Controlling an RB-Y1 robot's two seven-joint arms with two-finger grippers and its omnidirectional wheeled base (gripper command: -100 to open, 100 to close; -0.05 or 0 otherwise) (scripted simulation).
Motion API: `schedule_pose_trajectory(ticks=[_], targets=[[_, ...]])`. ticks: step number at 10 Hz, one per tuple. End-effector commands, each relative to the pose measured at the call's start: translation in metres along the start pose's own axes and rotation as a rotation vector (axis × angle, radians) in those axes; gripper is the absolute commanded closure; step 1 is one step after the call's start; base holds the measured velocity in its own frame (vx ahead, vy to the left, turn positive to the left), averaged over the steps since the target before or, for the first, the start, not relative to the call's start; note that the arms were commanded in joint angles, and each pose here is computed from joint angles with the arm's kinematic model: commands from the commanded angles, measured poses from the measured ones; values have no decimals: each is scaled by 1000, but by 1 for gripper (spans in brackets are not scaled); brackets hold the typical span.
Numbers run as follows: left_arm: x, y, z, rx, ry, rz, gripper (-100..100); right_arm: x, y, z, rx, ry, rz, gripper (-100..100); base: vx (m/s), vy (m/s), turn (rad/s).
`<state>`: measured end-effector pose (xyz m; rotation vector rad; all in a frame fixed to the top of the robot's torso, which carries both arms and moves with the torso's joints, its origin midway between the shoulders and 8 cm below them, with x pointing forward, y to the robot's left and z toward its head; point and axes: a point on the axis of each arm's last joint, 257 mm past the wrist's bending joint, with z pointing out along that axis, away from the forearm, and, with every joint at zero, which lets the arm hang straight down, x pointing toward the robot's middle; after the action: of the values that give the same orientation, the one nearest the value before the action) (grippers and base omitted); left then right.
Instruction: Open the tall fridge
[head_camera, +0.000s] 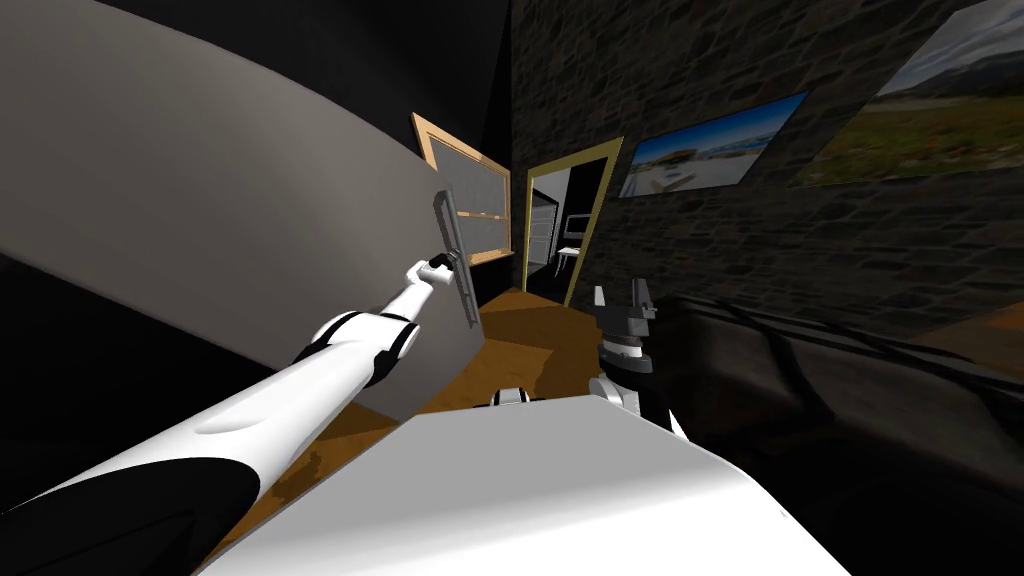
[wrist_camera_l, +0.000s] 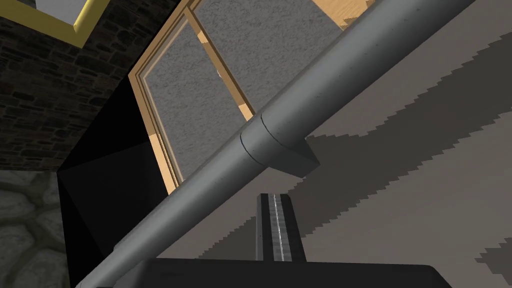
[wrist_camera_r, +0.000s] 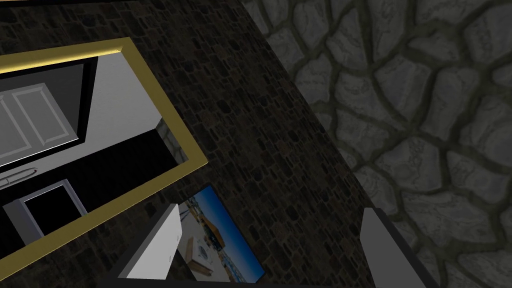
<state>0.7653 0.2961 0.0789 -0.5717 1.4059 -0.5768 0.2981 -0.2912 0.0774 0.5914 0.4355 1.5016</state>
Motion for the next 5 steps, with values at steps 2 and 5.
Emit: schedule_pose_trajectory(ticks=[2,5], targets=[[9,-17,-10,46,29,5,100,0,0,0,0,0,0,0,-19,-32,67],[26,-3,-17,28,71,12,100,0,0,0,0,0,0,0,-9,-13,64]])
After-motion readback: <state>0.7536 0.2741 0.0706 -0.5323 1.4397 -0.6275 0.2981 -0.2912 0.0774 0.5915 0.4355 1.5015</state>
